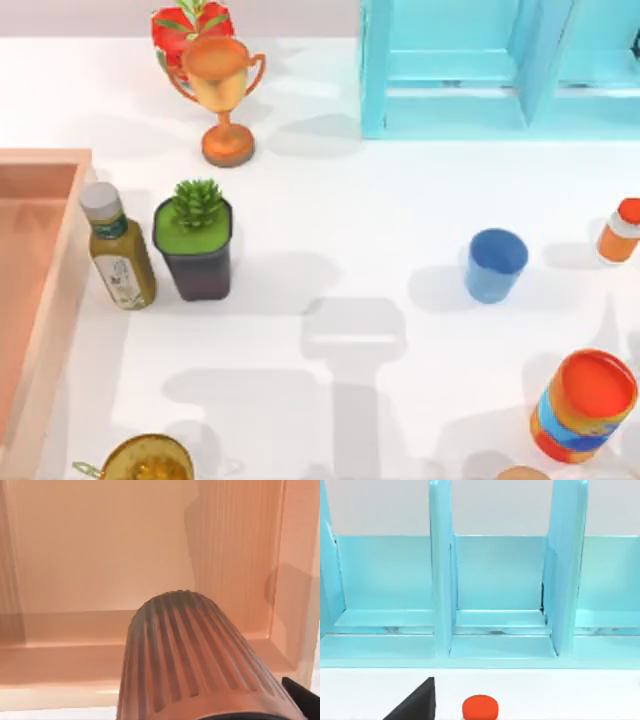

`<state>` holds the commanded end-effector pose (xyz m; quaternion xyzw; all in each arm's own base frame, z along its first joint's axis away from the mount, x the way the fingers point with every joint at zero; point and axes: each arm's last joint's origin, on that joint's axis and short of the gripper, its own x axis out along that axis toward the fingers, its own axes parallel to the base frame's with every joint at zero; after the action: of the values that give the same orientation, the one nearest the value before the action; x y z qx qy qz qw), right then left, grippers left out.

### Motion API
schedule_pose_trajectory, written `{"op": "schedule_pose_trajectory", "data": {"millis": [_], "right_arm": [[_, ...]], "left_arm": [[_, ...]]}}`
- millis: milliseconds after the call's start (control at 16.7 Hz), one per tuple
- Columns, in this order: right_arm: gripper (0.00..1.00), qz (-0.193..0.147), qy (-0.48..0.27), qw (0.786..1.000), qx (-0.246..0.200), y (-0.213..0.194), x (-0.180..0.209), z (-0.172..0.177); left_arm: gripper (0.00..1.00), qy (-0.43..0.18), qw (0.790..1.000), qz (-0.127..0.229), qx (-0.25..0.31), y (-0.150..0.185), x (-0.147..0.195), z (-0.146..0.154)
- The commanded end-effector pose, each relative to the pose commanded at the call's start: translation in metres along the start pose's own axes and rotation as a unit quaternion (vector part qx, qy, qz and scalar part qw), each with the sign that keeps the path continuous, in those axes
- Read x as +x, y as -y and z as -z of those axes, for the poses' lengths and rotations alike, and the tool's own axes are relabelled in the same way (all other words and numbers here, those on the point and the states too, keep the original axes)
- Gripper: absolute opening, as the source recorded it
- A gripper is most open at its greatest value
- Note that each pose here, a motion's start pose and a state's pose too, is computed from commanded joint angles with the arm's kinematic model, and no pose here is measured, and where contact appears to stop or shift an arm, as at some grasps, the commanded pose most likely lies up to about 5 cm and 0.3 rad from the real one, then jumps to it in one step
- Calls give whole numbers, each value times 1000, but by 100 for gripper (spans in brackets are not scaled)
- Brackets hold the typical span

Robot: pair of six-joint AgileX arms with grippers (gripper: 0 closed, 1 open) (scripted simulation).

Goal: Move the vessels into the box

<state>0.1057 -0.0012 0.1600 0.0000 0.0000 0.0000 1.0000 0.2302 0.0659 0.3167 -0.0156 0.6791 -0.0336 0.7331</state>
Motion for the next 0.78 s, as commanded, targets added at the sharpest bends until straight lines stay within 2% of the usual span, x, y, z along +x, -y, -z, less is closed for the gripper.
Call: {"op": "schedule_pose_trajectory", "data": {"millis": [240,540,780], "right_arm": [[100,0,0,1000,0,0,0,0],[100,0,0,1000,0,0,0,0],[100,0,0,1000,0,0,0,0]], "left_arm": [[0,-37,999,10,-7,-23,24,11],[0,-37,999,9,-5,-22,24,11],[0,-36,999,9,-5,-26,52,12]]}}
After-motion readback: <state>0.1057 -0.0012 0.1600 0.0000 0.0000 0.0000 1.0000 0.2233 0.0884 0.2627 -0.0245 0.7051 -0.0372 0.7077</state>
